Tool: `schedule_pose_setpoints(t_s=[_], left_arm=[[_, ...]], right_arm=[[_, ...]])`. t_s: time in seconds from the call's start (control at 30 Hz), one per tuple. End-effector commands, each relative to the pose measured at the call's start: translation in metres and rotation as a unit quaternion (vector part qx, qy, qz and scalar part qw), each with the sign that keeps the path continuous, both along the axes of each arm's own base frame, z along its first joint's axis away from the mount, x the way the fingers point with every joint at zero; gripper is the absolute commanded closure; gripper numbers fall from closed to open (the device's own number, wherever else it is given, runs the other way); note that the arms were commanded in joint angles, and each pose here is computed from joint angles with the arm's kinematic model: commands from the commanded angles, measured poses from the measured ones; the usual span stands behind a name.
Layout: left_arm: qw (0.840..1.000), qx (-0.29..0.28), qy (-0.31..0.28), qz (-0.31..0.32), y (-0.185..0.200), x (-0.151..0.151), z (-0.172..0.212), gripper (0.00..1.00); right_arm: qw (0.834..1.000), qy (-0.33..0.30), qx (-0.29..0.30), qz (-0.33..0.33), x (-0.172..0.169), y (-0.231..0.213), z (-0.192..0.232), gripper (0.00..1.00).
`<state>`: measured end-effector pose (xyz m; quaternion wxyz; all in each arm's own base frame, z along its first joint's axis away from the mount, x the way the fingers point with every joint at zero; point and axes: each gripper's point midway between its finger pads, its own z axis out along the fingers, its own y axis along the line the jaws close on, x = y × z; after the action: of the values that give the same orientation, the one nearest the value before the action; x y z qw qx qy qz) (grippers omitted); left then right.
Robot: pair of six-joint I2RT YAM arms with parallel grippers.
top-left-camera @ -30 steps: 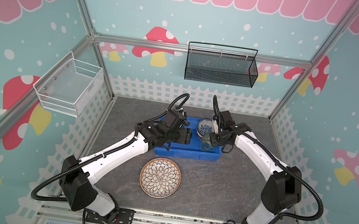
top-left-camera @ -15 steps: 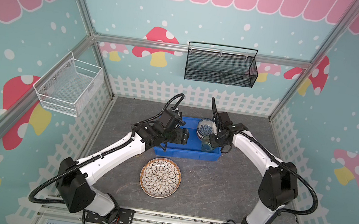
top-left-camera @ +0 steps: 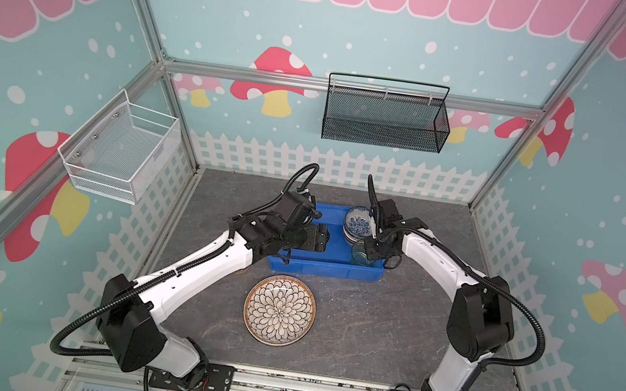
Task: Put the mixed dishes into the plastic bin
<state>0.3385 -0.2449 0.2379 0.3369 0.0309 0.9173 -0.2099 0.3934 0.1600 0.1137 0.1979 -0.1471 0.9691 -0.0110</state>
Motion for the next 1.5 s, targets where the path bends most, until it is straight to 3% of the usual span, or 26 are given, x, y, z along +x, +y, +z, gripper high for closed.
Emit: schedule_pose_setpoints(t_s=[0.0, 0.3, 0.53, 0.8, 0.97, 1.07, 1.2, 1.27, 1.4, 1.47], left_arm=[[1.0, -0.007, 0.003, 0.005, 0.002, 0.0, -0.001, 0.1], [1.0, -0.01, 0.011, 0.005, 0.001, 0.0, -0.005, 0.09], [1.0, -0.013, 0.012, 0.005, 0.001, 0.001, -0.004, 0.09], [0.999, -0.026, 0.014, 0.022, 0.014, 0.002, 0.001, 0.07], [0.996, -0.037, 0.034, 0.077, 0.049, 0.003, 0.002, 0.03], [0.991, -0.026, 0.046, 0.12, 0.078, -0.002, -0.001, 0.01], [0.983, -0.01, 0.046, 0.18, 0.121, -0.02, 0.0, 0.01], [0.974, 0.005, 0.049, 0.223, 0.151, -0.03, 0.0, 0.01], [0.945, 0.058, 0.071, 0.313, 0.211, -0.059, -0.015, 0.01], [0.936, 0.051, 0.09, 0.337, 0.226, -0.071, -0.027, 0.01]], right_arm=[[1.0, 0.017, -0.002, 0.006, -0.004, -0.001, -0.012, 0.96], [1.0, 0.022, 0.002, 0.01, -0.005, 0.001, -0.018, 0.88], [1.0, 0.017, 0.003, 0.009, -0.004, 0.001, -0.015, 0.76], [1.0, -0.008, 0.006, 0.004, -0.004, -0.003, 0.012, 0.68], [0.999, -0.032, 0.009, 0.001, -0.006, -0.007, 0.039, 0.59], [0.999, -0.048, 0.019, -0.004, -0.01, -0.008, 0.055, 0.47], [0.997, -0.073, 0.037, -0.007, -0.017, -0.01, 0.077, 0.24], [0.995, -0.084, 0.05, -0.006, -0.02, -0.009, 0.087, 0.01], [0.99, -0.101, 0.094, 0.02, -0.026, 0.0, 0.1, 0.02], [0.988, -0.101, 0.116, 0.027, -0.028, 0.001, 0.099, 0.02]])
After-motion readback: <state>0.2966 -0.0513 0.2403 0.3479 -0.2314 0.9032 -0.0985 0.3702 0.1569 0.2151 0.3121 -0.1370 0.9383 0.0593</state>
